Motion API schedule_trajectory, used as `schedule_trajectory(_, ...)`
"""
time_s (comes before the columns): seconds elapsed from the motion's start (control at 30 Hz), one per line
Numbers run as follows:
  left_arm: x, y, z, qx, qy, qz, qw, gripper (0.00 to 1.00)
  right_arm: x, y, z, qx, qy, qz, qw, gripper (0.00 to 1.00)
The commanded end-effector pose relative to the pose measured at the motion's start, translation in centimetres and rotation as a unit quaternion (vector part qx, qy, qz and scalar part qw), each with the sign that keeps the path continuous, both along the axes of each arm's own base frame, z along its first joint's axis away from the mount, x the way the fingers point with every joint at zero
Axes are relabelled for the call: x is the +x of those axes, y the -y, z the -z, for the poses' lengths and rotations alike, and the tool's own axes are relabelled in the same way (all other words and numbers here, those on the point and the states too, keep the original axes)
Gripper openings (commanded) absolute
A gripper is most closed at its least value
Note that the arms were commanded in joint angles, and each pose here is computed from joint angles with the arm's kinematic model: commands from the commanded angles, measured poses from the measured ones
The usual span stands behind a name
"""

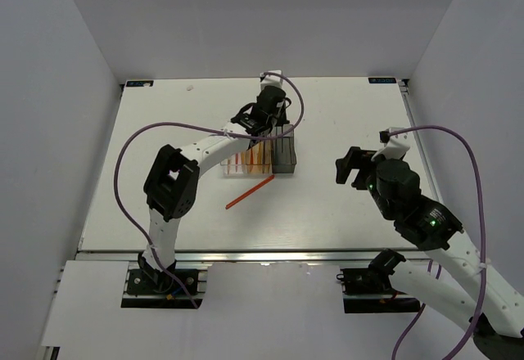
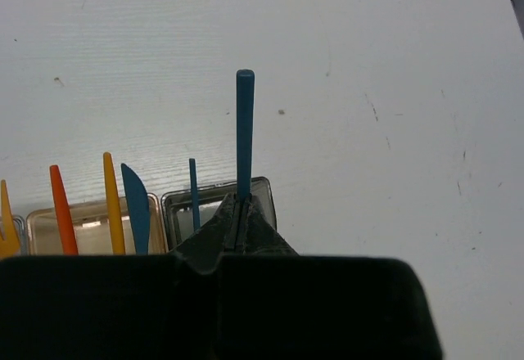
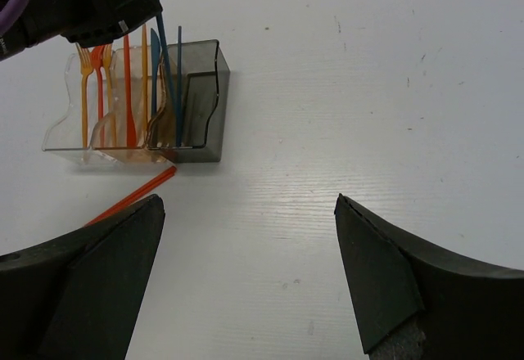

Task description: Sort the eating utensils into containers

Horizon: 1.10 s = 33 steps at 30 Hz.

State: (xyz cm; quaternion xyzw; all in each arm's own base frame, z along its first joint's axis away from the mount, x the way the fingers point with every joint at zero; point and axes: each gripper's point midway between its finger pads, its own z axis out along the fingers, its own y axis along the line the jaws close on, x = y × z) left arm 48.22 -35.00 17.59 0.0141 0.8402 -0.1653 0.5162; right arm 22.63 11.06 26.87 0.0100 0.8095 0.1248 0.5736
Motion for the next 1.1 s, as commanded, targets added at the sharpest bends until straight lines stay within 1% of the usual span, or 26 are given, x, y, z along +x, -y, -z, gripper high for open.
schedule_trajectory(0.0, -0.4, 1.2, -1.1, -0.025, 0.015, 0.021, 0.999, 0.00, 0.2, 0.4, -1.0, -0.004, 0.011, 0.010, 1.000, 0.89)
schedule_trajectory(0.2, -1.1, 0.8, 2.9, 0.001, -0.017, 0.027, 1.000, 0.00, 0.5, -0.1, -0.2, -0.009, 0.004, 0.003, 1.000, 0.89)
schedule_trajectory(0.47, -1.8, 0.6, 6.7, 0.021, -0.048, 0.034, 0.998, 0.00, 0.7, -0.3, 0.3, -0.015, -0.001, 0.000, 1.000, 0.89)
schedule_trajectory(0.73, -2.3, 0.3, 8.3, 0.024, -0.065, 0.030, 0.997, 0.00, 0.7, -0.4, 0.5, -0.017, -0.001, -0.002, 1.000, 0.89)
schedule_trajectory(0.87, -2.5, 0.1, 8.4, 0.019, -0.068, 0.022, 0.997, 0.00, 0.7, -0.5, 0.5, -0.016, -0.001, -0.004, 1.000, 0.89)
schedule_trajectory(0.9, -2.4, 0.1, 8.0, 0.014, -0.064, 0.022, 0.998, 0.02, 0.7, -0.5, 0.6, -0.017, -0.002, -0.004, 1.000, 0.89)
schedule_trajectory(0.97, -2.4, 0.2, 7.8, 0.009, -0.064, 0.021, 0.998, 0.13, 0.7, -0.5, 0.7, -0.018, -0.002, -0.006, 1.000, 0.89)
schedule_trajectory(1.07, -2.4, 0.3, 7.5, 0.003, -0.063, 0.020, 0.998, 0.16, 0.7, -0.5, 0.7, -0.018, -0.002, -0.005, 1.000, 0.89)
